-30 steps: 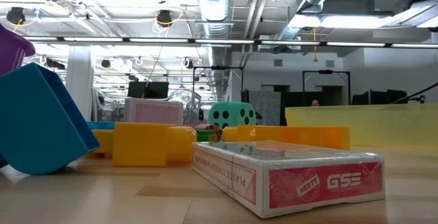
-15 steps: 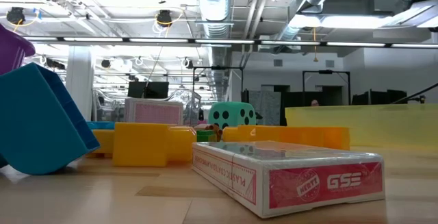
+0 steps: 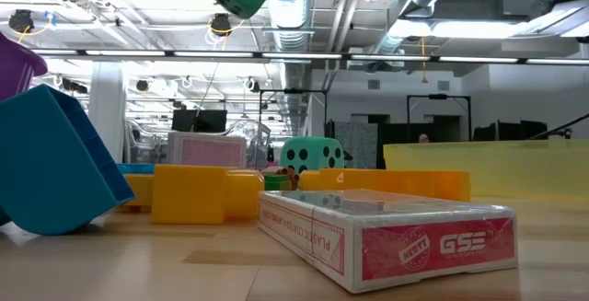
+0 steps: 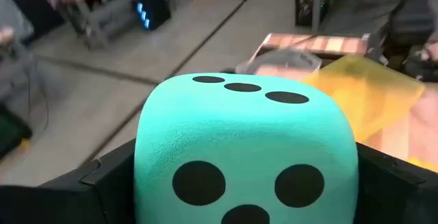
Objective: Pick & Place Toys
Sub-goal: Put the blue dice into the transparent bin
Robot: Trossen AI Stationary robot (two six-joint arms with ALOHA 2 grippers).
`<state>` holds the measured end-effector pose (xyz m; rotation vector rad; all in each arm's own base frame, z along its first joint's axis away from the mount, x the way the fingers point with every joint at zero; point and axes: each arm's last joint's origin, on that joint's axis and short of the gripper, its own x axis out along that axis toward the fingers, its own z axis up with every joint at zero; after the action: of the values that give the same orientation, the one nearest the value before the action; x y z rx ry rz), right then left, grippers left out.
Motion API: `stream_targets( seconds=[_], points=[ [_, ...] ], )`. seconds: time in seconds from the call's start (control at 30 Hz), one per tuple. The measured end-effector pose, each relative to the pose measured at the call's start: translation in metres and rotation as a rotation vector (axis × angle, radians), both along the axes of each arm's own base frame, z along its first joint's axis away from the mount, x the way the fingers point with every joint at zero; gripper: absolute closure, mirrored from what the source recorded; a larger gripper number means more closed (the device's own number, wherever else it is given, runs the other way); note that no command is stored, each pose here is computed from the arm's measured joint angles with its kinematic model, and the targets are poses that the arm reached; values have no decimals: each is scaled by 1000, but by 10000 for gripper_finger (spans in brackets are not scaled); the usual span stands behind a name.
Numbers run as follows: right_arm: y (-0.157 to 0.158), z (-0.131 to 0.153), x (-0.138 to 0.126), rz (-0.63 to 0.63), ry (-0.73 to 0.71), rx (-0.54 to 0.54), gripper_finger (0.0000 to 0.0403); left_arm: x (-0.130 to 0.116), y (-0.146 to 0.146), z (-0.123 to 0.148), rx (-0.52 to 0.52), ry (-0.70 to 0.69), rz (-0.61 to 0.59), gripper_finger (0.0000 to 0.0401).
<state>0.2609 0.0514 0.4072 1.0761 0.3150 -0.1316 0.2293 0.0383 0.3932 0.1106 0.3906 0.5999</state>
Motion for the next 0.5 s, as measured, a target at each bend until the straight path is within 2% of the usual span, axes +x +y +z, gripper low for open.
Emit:
stream_targets(
  seconds=[0.23, 0.5],
  points=[
    [5, -16, -8, -17, 179, 8, 3, -6, 5, -11, -173, 15, 81, 39],
    [12, -27, -19, -66, 311, 6, 3, -5, 10, -15, -359, -73, 151, 38]
  ],
)
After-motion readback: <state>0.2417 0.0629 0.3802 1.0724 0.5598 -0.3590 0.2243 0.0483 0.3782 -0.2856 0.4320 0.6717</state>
